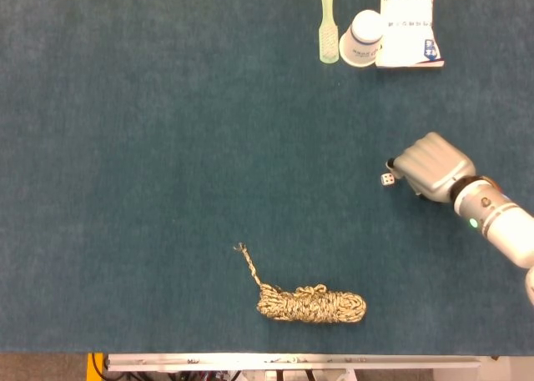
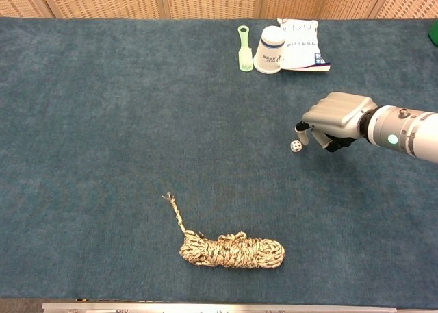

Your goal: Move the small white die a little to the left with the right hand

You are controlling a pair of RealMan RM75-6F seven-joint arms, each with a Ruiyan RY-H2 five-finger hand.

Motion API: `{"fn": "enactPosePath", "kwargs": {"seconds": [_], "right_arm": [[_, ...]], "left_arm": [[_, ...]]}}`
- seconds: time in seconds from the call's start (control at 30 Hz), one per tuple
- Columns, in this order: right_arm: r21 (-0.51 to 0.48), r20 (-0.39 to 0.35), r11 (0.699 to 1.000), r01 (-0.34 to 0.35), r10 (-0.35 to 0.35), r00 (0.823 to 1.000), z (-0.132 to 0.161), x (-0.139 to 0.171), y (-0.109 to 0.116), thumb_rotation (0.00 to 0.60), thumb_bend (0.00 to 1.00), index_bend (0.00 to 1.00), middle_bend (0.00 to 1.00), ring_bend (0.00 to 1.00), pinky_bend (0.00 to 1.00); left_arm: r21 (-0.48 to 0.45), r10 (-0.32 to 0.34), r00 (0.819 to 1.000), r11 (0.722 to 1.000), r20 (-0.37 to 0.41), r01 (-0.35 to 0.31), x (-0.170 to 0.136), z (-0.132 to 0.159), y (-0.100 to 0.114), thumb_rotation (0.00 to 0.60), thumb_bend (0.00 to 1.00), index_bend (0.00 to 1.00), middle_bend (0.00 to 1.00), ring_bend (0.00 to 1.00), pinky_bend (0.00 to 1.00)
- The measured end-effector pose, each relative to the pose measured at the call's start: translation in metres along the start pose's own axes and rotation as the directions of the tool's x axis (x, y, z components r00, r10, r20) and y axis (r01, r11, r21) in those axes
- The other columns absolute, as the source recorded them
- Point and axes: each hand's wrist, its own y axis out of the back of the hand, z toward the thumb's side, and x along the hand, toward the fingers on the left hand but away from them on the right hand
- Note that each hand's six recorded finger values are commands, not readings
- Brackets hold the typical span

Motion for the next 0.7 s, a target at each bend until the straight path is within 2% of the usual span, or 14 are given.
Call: {"fn": "enactPosePath", "kwargs": {"seconds": [0.7], "right_arm": [[-0.017,-0.044,1.000,0.023,-0.024,0.999,0.011,-0.002,0.006,0.600,1.00,0.39,0.95,0.95,1.00]], "left_arm": [[-0.009,0.012,1.000,1.000,-0.017,-0.012,-0.001,-0.004,0.004,0.600,0.27,0.38,0.33,0.27,0.41]]}}
